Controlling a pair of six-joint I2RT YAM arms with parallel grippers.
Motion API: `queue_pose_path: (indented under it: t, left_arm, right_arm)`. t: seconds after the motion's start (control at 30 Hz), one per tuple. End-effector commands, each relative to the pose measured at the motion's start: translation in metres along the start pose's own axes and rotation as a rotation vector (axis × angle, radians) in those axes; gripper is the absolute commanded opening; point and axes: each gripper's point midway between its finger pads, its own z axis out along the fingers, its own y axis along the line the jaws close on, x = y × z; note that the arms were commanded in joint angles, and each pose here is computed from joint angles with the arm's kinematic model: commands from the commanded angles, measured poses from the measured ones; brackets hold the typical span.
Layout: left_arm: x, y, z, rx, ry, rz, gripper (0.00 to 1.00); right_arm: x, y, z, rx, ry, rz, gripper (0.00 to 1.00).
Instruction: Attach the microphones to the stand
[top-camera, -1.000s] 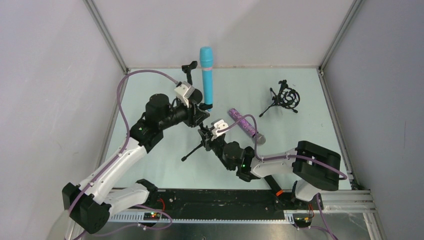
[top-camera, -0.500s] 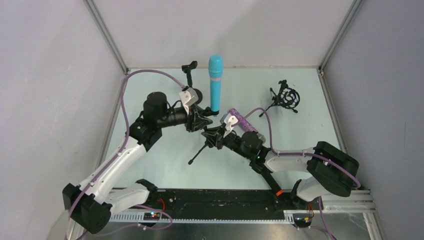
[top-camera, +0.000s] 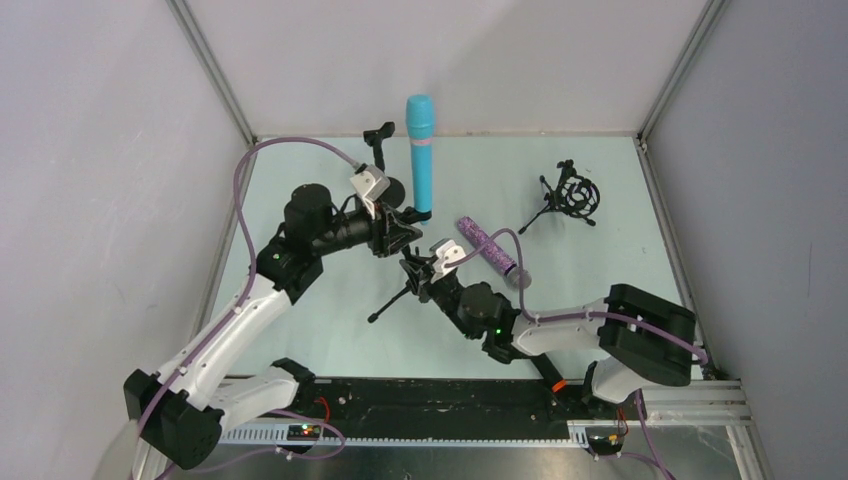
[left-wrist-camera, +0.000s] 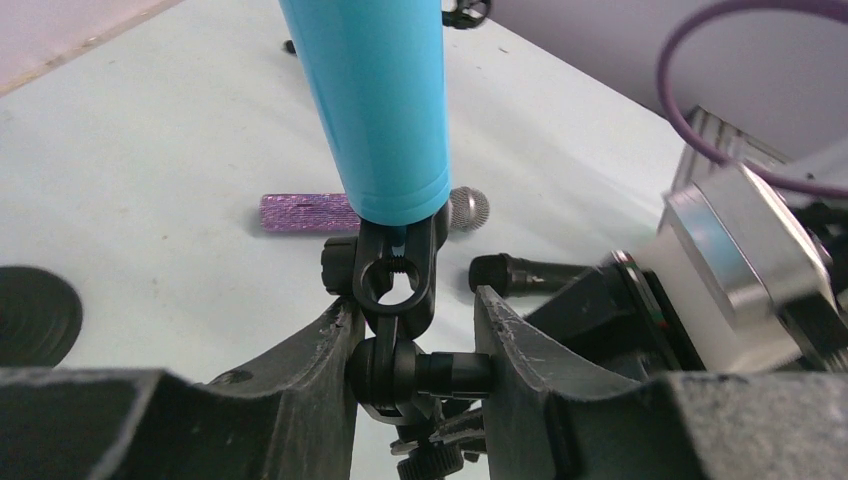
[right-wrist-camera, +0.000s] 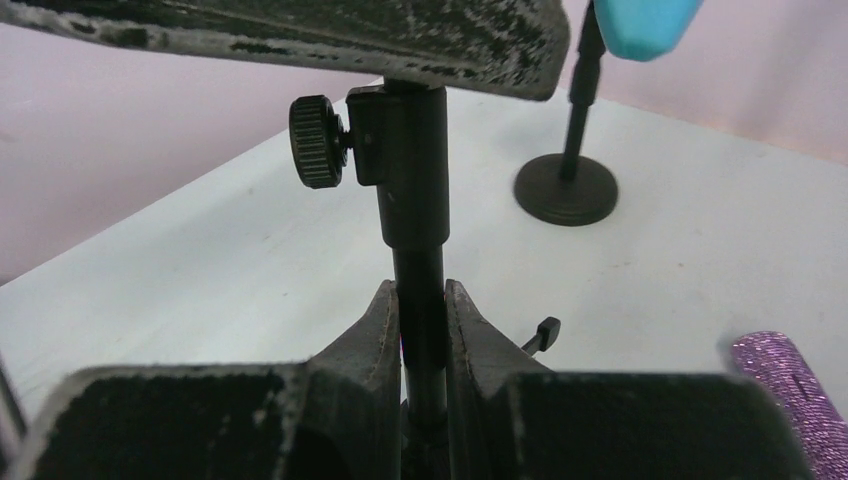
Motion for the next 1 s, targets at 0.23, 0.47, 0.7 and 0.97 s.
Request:
queue_pose_path:
  t: [0.23,0.47,0.7,0.97]
  left_arm:
    - [-0.123,0.052,-0.063,-0.457,-0.449,0.077,0.0]
    - [-0.122,0.048,-0.057,-0.412,-0.408,0.132,0.0]
    - [-0.116,0.014,-0.038,-0.146,-0.332,0.332,0.0]
    - [-0.091,-0.047,-0.041,0.238,-0.312,0.657,0.0]
  right_arm:
    - [0.04,-0.043,-0.009,0.371,0.126,-0.188,0.0]
    - [0.063,-0.011,-0.012,0.086,0.24,-0.175,0.0]
    - [0.065,0.01,-0.028,-0.217,0.261,-0.111,0.0]
    - [0.061,0.024,-0.047,-0.517,0.292,-0.005,0.0]
